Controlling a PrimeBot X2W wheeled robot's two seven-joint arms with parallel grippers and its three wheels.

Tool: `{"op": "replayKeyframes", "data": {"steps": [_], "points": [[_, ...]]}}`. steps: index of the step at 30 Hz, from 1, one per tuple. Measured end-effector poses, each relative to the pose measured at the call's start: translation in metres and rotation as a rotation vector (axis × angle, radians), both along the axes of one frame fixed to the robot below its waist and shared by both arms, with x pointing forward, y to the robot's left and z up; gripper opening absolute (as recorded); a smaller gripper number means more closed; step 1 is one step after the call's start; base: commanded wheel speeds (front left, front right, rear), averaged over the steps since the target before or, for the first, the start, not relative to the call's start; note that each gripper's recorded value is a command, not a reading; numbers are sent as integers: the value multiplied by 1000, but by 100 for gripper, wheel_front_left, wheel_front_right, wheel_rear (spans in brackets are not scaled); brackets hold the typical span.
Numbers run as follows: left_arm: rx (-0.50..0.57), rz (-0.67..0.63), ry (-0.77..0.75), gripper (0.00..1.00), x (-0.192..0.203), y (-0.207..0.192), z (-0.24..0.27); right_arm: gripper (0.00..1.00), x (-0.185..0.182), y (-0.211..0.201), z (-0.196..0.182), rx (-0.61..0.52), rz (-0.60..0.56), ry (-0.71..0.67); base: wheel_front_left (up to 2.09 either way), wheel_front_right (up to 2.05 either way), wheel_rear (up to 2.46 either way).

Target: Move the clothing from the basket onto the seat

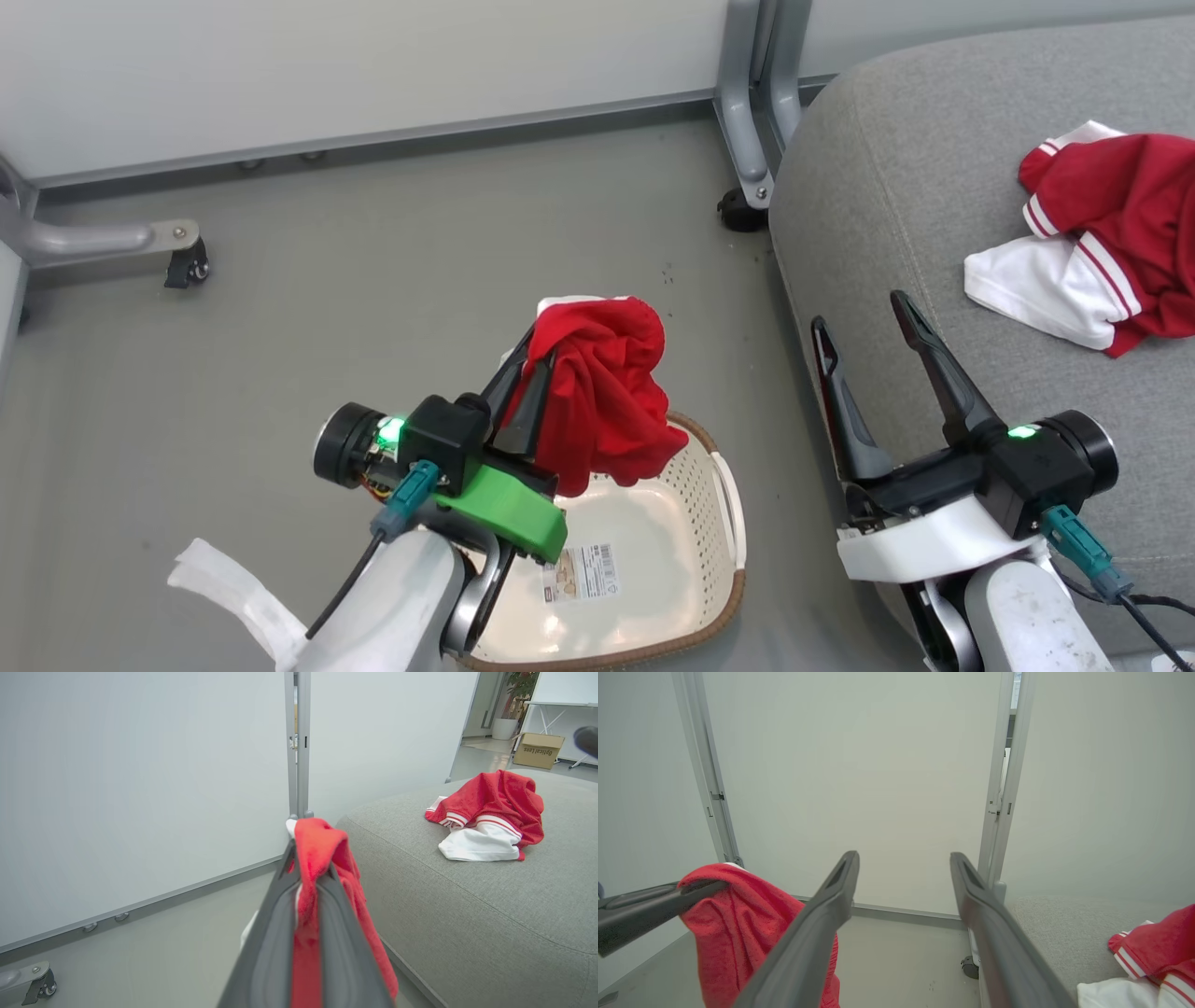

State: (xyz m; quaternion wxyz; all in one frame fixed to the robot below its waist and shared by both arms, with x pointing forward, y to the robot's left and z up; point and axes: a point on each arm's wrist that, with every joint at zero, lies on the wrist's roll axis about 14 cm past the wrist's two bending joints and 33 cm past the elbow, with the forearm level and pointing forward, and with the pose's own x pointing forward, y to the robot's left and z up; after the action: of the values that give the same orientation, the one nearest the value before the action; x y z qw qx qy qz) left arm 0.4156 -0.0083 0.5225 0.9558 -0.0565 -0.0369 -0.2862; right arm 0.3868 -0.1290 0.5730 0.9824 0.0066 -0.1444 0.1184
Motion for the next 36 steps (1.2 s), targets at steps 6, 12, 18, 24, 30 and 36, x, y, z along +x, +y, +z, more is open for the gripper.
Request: {"op": "replayKeyframes", "data": {"steps": [6,12,18,24,30,36], "points": [[-40,12,-103,0,-4,5,38,100,-10,4,10,11,13,-28,0,0,0],[-60,-12,-172,0,-10,1,61,100,-16,11,6,23,35,-11,0,0,0],[-104,-61,-229,0,-18,-13,83,100,-19,35,1,15,109,6,0,0,0],[-128,-124,-278,0,-26,-29,105,100,-26,73,-3,23,229,21,0,0,0],[-154,-218,-283,0,-44,-52,118,100,-27,88,-21,-11,273,73,0,0,0],[-169,-284,-292,0,-63,-66,128,100,-22,89,-28,-17,266,95,0,0,0]]}}
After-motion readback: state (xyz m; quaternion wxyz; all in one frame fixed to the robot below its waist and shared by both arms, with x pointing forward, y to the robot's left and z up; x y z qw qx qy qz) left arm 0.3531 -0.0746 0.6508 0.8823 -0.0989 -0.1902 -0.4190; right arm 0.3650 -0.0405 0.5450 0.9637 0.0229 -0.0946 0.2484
